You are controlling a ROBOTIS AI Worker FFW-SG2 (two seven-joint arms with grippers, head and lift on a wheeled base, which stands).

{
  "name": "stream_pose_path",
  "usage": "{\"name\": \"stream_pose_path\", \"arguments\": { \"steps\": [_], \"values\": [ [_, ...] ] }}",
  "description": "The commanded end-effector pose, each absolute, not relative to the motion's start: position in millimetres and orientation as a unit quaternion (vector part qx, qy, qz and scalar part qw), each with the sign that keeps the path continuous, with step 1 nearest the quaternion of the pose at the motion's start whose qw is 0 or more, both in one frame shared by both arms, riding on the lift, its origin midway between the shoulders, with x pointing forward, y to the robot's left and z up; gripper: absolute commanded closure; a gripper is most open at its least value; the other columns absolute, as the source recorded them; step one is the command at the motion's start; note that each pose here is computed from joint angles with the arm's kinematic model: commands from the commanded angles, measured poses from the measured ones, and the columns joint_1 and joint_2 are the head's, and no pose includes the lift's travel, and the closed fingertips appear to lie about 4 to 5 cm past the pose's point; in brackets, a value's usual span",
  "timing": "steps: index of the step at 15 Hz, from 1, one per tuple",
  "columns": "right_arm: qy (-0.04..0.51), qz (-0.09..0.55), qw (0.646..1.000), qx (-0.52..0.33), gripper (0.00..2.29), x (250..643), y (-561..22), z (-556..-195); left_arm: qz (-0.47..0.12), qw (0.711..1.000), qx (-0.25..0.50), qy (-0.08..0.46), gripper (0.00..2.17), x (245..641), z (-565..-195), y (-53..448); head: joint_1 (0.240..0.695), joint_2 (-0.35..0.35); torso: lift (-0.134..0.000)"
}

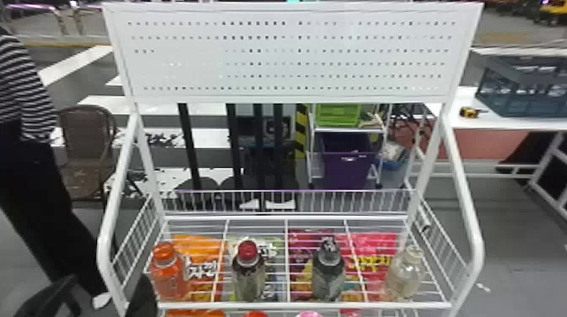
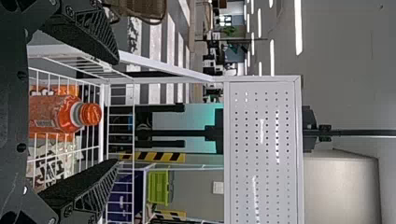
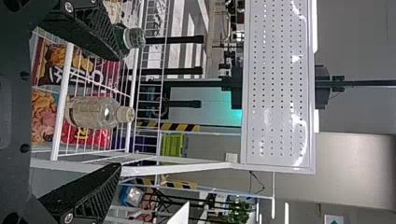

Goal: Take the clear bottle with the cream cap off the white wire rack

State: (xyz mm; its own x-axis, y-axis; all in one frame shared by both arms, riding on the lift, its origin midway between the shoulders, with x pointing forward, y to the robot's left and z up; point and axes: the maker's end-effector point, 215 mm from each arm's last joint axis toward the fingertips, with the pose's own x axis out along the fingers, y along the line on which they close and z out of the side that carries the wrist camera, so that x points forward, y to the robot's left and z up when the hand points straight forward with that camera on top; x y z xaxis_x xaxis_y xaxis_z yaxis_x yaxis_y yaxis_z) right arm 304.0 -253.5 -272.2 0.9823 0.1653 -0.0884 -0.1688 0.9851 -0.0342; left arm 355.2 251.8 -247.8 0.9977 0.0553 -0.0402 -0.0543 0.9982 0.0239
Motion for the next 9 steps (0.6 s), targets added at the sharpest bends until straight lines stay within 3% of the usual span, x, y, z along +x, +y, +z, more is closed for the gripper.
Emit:
{"name": "stream_pose_path", "arguments": {
  "steps": [1,9],
  "values": [
    [0.042,0.084,0.995,-0.021,0.09,303.8,-253.4,-271.5,0.027,0.999,0.012,0.021,0.14,355.2,-248.6,251.7,0.499,0.000,0.000],
    [0.042,0.083,0.995,-0.021,0.09,304.4,-253.7,-272.2,0.026,0.999,0.006,0.019,0.14,355.5,-246.0,248.0,0.499,0.000,0.000]
  ]
}}
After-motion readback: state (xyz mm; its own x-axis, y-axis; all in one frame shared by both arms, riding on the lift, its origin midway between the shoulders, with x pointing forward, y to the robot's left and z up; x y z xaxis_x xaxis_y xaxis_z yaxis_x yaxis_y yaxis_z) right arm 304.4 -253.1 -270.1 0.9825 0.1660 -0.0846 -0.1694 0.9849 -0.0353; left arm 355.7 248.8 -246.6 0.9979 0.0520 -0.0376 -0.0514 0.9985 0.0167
